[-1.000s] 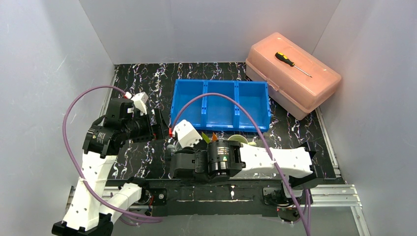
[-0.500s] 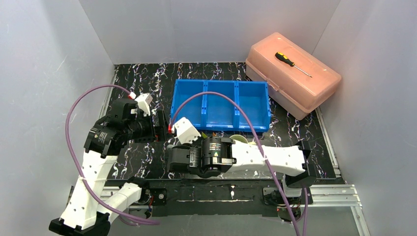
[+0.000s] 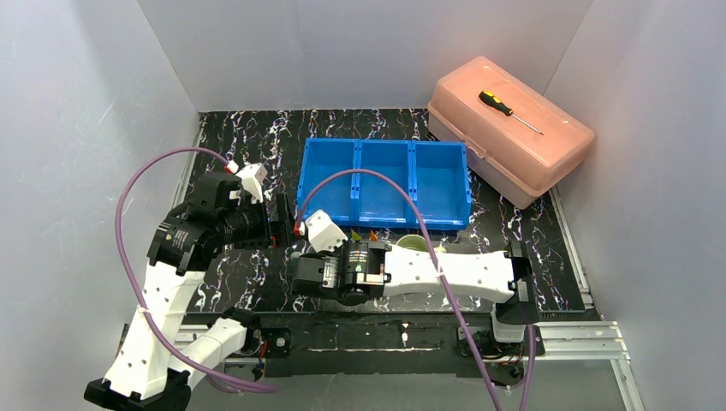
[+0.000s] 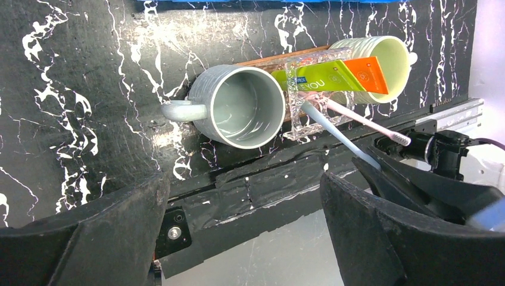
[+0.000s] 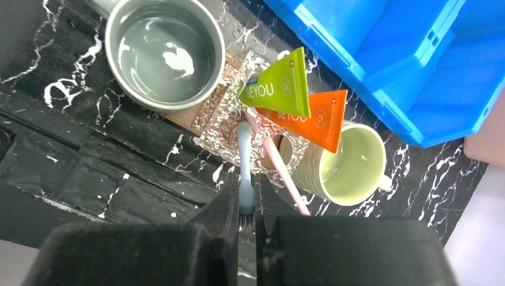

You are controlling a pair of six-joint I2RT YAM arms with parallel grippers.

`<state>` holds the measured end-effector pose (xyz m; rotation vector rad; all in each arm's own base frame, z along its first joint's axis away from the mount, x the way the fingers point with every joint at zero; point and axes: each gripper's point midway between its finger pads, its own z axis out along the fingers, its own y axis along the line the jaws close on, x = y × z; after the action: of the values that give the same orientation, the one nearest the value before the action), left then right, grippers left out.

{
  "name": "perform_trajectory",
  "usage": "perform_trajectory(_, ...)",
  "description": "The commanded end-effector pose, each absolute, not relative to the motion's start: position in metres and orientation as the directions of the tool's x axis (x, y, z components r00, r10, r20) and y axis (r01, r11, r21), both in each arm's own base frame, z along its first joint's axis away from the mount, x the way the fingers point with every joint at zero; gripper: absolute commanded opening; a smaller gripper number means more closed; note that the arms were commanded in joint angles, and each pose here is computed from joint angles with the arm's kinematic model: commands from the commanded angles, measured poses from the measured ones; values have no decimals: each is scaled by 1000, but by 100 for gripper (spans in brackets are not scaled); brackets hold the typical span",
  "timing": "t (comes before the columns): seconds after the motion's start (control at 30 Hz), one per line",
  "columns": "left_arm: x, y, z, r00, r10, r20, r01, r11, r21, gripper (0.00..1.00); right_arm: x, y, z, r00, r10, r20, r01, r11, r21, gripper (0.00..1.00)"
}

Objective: Prepare toiletry sets of a toothbrush and toothpaste on the tray

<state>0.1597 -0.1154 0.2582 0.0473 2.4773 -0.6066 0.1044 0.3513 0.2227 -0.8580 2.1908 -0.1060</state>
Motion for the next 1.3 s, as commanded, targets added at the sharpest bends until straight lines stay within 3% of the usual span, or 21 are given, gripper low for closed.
perform_trajectory(0.0,157,-112,252,-833,-76,-549,171,906,-386,96,114,353,242,-476,-516,-712,-527,816,-239,1)
perform_trajectory(1.03,157,-111,249,-839,-61,-540,174,911,-373,97,122,341,222,-459,-485,-745,-493,836,-241,1)
perform_trajectory(1.27,156,-112,249,-841,-61,-537,173,911,-374,96,121,340,222,-461,-479,-747,-497,837,-229,9)
